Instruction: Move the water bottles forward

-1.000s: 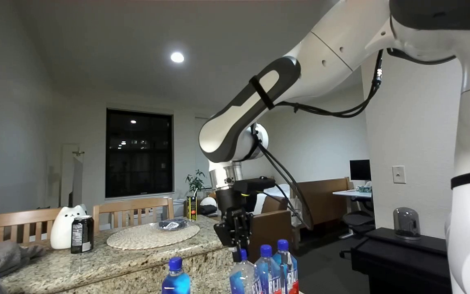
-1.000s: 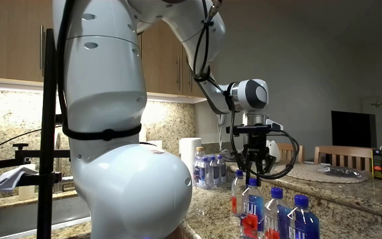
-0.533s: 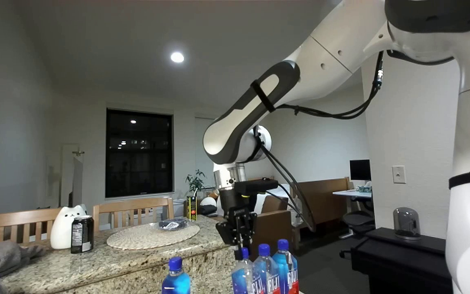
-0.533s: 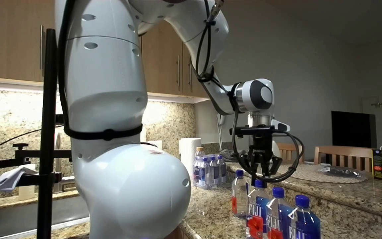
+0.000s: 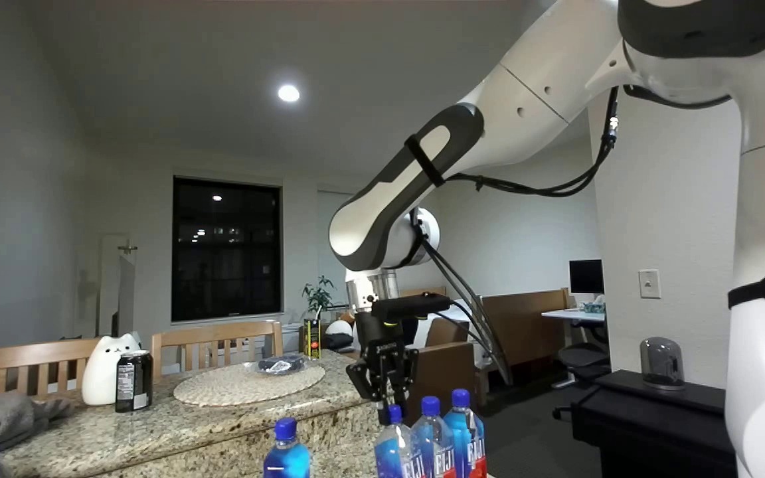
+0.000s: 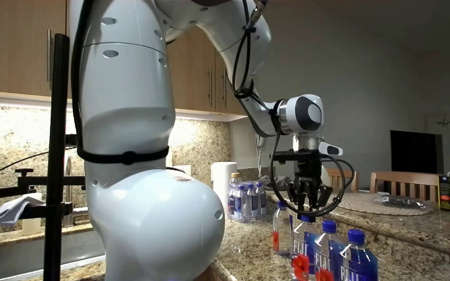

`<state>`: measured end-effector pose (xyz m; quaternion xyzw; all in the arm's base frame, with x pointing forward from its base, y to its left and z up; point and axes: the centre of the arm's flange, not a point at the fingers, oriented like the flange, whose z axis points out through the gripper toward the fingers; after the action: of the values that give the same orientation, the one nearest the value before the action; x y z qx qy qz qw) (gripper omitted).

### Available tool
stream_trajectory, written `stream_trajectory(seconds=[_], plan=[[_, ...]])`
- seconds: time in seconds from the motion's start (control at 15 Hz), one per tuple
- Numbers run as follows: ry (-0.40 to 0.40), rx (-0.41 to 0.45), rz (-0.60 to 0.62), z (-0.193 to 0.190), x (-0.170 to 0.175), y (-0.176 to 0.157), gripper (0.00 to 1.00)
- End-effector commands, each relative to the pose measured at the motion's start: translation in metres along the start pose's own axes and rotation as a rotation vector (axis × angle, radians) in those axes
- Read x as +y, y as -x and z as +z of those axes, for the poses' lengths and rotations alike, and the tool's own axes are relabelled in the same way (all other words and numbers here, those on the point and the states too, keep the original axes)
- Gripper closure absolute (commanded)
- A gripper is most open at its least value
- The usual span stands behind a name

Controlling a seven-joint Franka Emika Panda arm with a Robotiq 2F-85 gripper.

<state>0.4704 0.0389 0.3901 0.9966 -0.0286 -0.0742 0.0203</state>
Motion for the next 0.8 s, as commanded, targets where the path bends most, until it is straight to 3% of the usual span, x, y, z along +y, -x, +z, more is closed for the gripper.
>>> stream_trajectory(seconds=[0.0,0.73], plan=[[-0.013,0.008,0.056,0.003,0.000,-0.003,0.87],[-0.057,0.074,0.047,-0.015,0.001,0.005,0.87]])
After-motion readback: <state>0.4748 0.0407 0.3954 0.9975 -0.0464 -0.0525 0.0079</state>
